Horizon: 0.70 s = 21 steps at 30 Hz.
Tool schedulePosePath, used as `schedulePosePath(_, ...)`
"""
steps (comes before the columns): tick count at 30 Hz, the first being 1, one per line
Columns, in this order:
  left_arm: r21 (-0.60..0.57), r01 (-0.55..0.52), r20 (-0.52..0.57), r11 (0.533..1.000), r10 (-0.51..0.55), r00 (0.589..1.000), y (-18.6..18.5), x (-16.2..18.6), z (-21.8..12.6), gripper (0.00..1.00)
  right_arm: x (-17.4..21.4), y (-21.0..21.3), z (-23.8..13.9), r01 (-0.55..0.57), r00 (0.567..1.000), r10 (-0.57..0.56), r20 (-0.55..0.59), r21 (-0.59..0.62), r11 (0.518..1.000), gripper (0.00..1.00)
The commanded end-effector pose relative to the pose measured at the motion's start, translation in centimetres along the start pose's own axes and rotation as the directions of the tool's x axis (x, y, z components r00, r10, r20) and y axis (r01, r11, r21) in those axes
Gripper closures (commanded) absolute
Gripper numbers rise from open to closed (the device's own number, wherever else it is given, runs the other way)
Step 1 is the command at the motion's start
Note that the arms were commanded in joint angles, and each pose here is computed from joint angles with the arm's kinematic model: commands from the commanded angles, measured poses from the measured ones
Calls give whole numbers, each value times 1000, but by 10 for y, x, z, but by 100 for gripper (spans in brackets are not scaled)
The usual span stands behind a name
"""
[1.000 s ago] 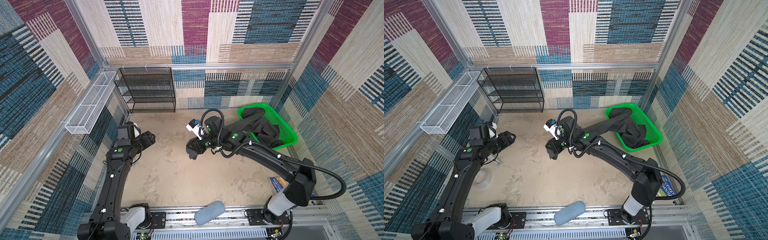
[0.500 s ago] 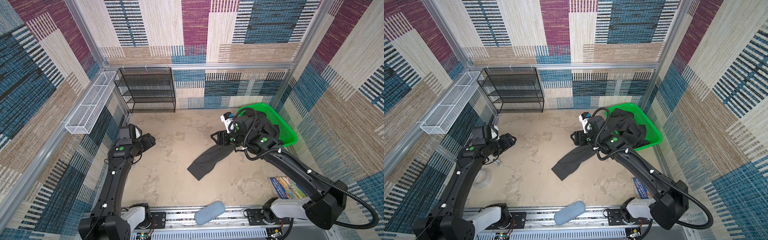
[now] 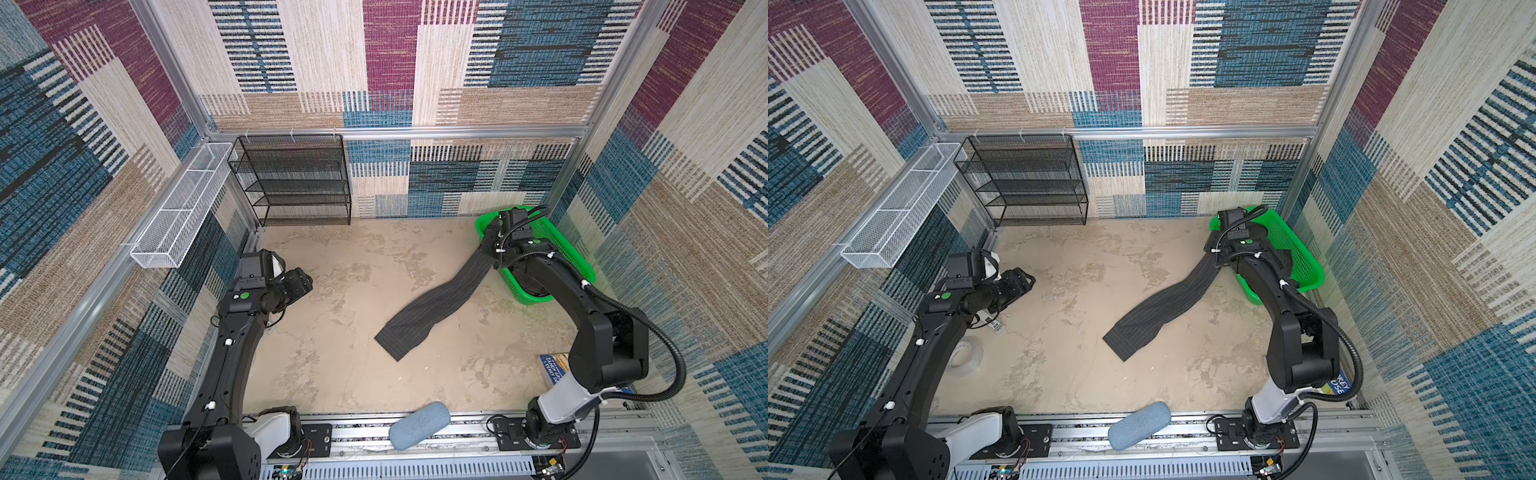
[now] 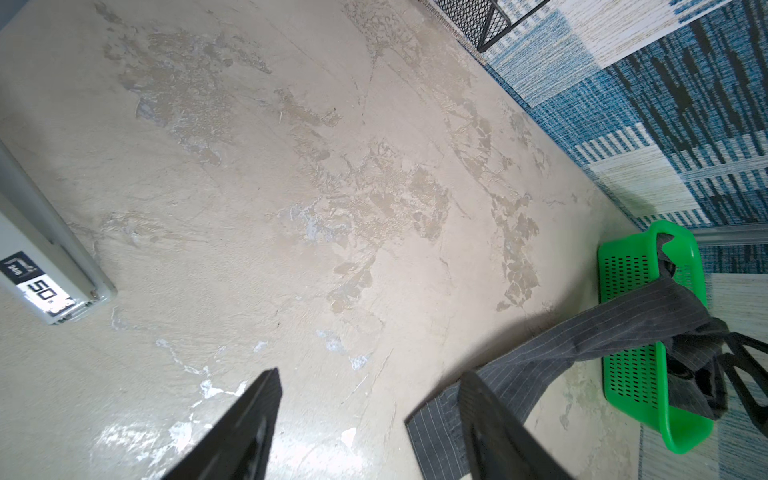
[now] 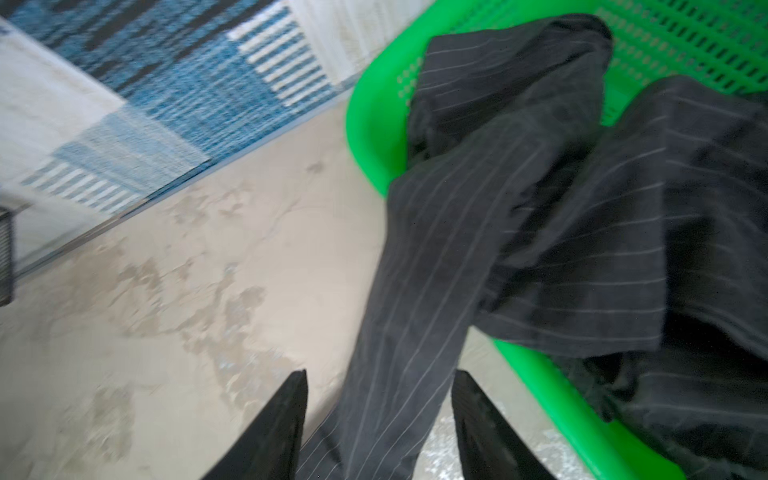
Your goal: Fold and stack the long sleeve shirts
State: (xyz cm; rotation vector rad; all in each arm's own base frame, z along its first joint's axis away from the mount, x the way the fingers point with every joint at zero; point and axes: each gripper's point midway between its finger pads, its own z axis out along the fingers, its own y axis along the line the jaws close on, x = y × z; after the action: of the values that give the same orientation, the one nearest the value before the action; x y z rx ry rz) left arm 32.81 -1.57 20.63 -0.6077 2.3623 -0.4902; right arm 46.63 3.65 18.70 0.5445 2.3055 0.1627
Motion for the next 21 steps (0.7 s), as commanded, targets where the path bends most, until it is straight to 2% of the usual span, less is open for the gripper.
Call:
schedulePosePath(1,2,-18,0,1000,18,1000,-1,-3,3,30,-11,-12,14,-40,999,39,32,35,999,41)
schedulePosePath(4,9,-15,-9,1000,15,1000,-2,-3,8,30,-14,-21,21,-50,998,48,37,56,997,41)
schedulePosePath(11,12,-20,-20,1000,21,1000,-2,-4,13,31,-32,-24,40,-54,996,53,72,16,998,43)
schedulePosePath(15,11,-23,-20,1000,23,1000,-2,-4,12,31,-44,-17,47,-42,994,44,103,-29,999,55)
schedulePosePath(18,15,-23,-18,1000,23,1000,-4,-4,10,33,-51,-4,48,1,993,10,121,-87,996,73)
schedulePosePath(21,12,-21,-10,1000,21,1000,-3,-4,7,34,-59,12,37,47,990,-24,141,-164,985,86)
